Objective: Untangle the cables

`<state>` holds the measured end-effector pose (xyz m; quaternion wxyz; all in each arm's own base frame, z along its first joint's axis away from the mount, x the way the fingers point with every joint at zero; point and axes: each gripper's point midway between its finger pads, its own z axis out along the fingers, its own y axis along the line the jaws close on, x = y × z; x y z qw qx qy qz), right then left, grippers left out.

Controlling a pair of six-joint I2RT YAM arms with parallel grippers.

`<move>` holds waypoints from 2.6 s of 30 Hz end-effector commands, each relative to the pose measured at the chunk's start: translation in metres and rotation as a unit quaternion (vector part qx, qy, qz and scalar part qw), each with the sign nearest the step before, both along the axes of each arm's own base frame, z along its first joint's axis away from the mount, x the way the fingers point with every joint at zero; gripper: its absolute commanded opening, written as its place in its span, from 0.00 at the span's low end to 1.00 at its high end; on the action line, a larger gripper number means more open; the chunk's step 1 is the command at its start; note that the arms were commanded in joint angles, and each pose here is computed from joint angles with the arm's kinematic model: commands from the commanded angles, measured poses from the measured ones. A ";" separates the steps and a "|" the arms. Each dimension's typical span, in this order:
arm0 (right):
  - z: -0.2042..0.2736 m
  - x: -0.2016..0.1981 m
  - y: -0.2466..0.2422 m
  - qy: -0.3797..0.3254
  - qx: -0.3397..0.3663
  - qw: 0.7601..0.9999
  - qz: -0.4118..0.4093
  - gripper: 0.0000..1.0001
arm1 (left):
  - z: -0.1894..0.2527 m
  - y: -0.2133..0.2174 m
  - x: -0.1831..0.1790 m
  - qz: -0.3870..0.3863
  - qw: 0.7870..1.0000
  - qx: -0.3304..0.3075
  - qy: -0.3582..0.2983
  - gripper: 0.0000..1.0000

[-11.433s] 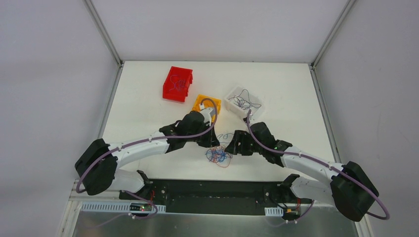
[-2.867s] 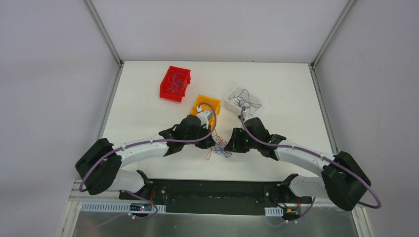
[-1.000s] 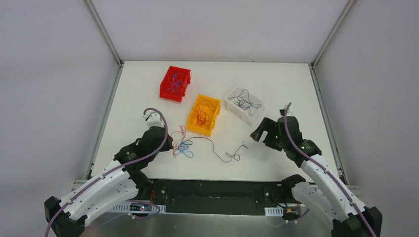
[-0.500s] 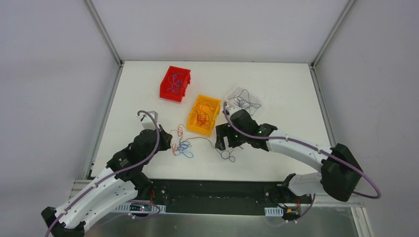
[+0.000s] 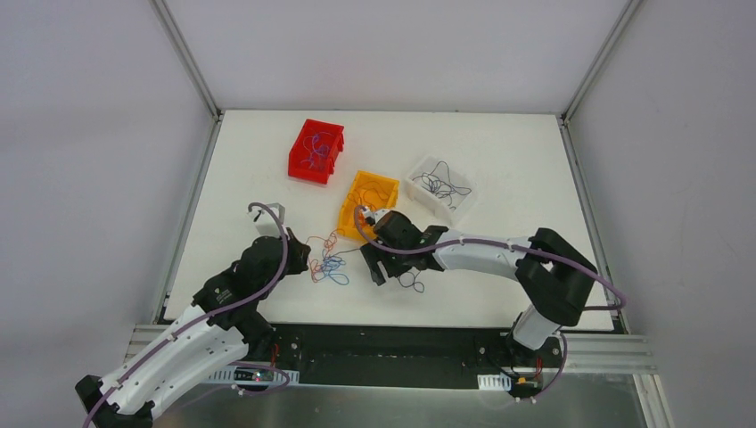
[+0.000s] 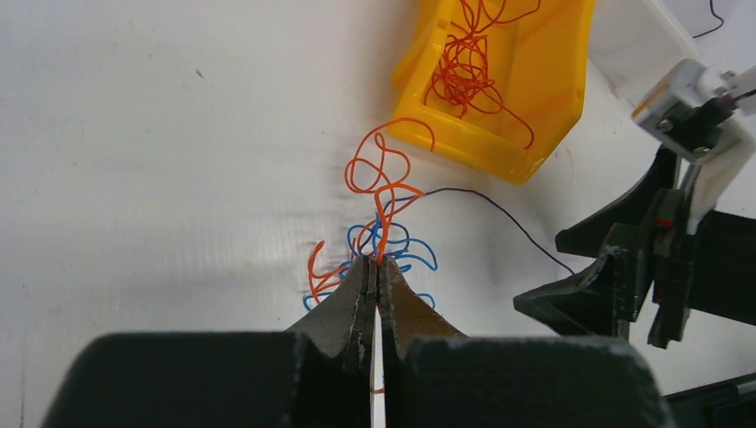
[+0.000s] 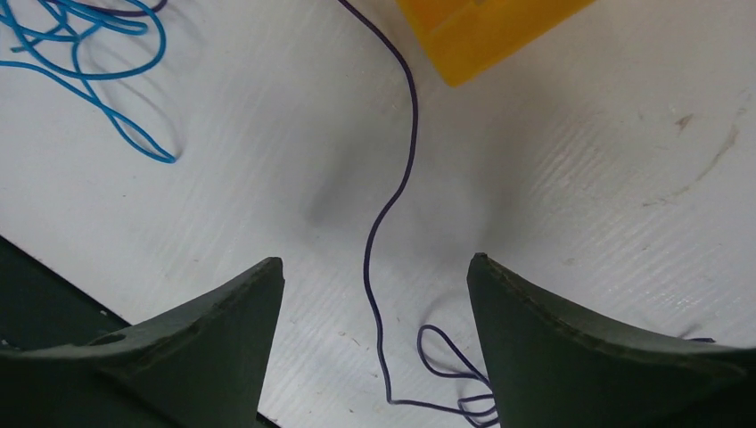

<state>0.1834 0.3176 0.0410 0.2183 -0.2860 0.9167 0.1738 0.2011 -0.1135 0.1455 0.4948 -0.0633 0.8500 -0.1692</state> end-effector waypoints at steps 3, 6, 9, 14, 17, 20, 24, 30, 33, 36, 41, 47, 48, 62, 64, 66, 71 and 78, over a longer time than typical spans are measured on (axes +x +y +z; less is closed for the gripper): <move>-0.008 0.011 0.008 -0.034 -0.028 0.999 -0.030 0.67 | 0.008 0.001 0.001 -0.003 1.000 -0.004 -0.017 0.00; -0.011 0.017 -0.005 -0.049 -0.049 0.996 -0.056 0.44 | 0.007 0.003 0.000 -0.002 1.000 -0.001 -0.018 0.00; -0.008 0.016 -0.016 -0.058 -0.053 0.995 -0.069 0.00 | 0.008 0.006 -0.001 0.001 1.000 0.001 -0.019 0.00; 0.011 0.023 -0.046 -0.064 -0.021 0.988 -0.138 0.00 | 0.010 0.012 -0.002 0.010 1.000 0.006 -0.024 0.00; 0.025 0.034 -0.080 -0.064 0.009 0.973 -0.220 0.00 | 0.011 0.018 -0.004 0.018 0.999 0.012 -0.025 0.00; 0.034 0.048 -0.124 -0.049 0.050 0.943 -0.325 0.00 | 0.012 0.024 -0.005 0.028 0.999 0.019 -0.027 0.00; 0.044 0.059 -0.185 -0.043 0.115 0.882 -0.455 0.00 | 0.013 0.034 -0.005 0.050 0.998 0.030 -0.027 0.00; 0.040 0.056 -0.265 -0.020 0.136 0.764 -0.631 0.00 | 0.013 0.047 -0.007 0.083 0.996 0.033 -0.025 0.00; 0.032 0.050 -0.292 0.003 0.130 0.708 -0.694 0.00 | 0.011 0.057 -0.010 0.103 0.994 0.038 -0.021 0.00; 0.022 0.041 -0.309 0.020 0.118 0.662 -0.740 0.00 | 0.013 0.072 -0.014 0.140 0.989 0.042 -0.021 0.00; 0.021 0.044 -0.304 0.029 0.151 0.665 -0.731 0.00 | 0.016 0.084 -0.017 0.170 0.984 0.038 -0.026 0.00; 0.060 0.064 -0.252 0.027 0.237 0.768 -0.595 0.00 | 0.014 0.071 -0.014 0.141 0.989 0.039 -0.017 0.00; 0.067 0.065 -0.244 0.024 0.240 0.782 -0.575 0.00 | 0.014 0.069 -0.013 0.136 0.990 0.041 -0.016 0.00; 0.128 0.075 -0.173 -0.063 0.243 0.869 -0.426 0.00 | 0.020 0.041 -0.002 0.070 0.996 0.061 -0.007 0.00; 0.143 0.082 -0.172 -0.081 0.243 0.872 -0.418 0.00 | 0.021 0.040 -0.002 0.064 0.996 0.063 -0.007 0.00; 0.163 0.092 -0.171 -0.104 0.248 0.871 -0.411 0.00 | 0.021 0.040 -0.002 0.063 0.996 0.065 -0.008 0.00; 0.210 0.118 -0.168 -0.146 0.262 0.865 -0.403 0.00 | 0.020 0.041 -0.002 0.066 0.996 0.062 -0.011 0.00; 0.270 0.155 -0.162 -0.175 0.295 0.849 -0.402 0.00 | 0.020 0.040 -0.002 0.062 0.996 0.063 -0.013 0.00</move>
